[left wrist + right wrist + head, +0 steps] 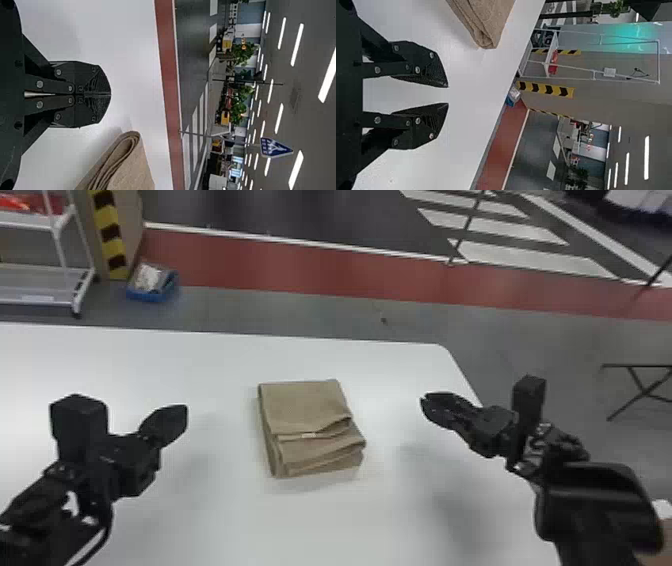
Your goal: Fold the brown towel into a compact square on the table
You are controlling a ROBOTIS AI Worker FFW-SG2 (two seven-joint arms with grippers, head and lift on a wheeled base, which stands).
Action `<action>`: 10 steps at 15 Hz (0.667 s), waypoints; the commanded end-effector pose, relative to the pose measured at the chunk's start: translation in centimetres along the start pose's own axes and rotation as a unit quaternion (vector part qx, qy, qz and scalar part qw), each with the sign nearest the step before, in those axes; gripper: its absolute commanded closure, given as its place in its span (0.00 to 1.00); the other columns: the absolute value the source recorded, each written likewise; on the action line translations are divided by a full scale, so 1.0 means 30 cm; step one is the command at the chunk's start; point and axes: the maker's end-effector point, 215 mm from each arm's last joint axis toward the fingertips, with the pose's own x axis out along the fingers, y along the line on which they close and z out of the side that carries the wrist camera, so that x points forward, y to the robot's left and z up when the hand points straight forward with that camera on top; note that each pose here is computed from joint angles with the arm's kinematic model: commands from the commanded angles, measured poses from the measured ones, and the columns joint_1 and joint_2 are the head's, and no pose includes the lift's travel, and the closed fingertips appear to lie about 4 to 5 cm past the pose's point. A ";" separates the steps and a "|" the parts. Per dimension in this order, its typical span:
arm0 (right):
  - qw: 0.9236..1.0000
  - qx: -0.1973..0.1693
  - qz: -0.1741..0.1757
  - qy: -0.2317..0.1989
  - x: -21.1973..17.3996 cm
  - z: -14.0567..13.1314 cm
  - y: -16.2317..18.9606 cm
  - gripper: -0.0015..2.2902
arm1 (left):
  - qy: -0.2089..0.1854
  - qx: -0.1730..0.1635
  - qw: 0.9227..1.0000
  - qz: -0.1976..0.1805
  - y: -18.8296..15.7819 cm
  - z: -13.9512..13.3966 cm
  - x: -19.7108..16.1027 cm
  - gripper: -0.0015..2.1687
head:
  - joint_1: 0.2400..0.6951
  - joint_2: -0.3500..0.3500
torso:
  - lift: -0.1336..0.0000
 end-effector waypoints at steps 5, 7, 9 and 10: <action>0.999 -0.022 0.020 -0.019 0.161 -0.004 0.214 0.88 | 0.004 -0.005 1.000 0.015 0.079 -0.001 -0.015 0.71 | 1.00 0.17 | 0.07; 0.999 -0.027 0.003 -0.023 0.202 -0.004 0.239 0.88 | 0.005 -0.005 1.000 0.013 0.080 -0.001 -0.016 0.71 | 1.00 0.21 | 0.07; 0.999 -0.027 -0.013 -0.030 0.228 0.001 0.244 0.88 | 0.005 -0.008 1.000 0.004 0.067 -0.006 -0.017 0.71 | 1.00 0.24 | 0.07; 0.999 -0.026 -0.016 -0.031 0.243 0.005 0.245 0.88 | 0.006 -0.009 1.000 0.004 0.067 -0.009 -0.018 0.71 | 1.00 0.24 | 0.07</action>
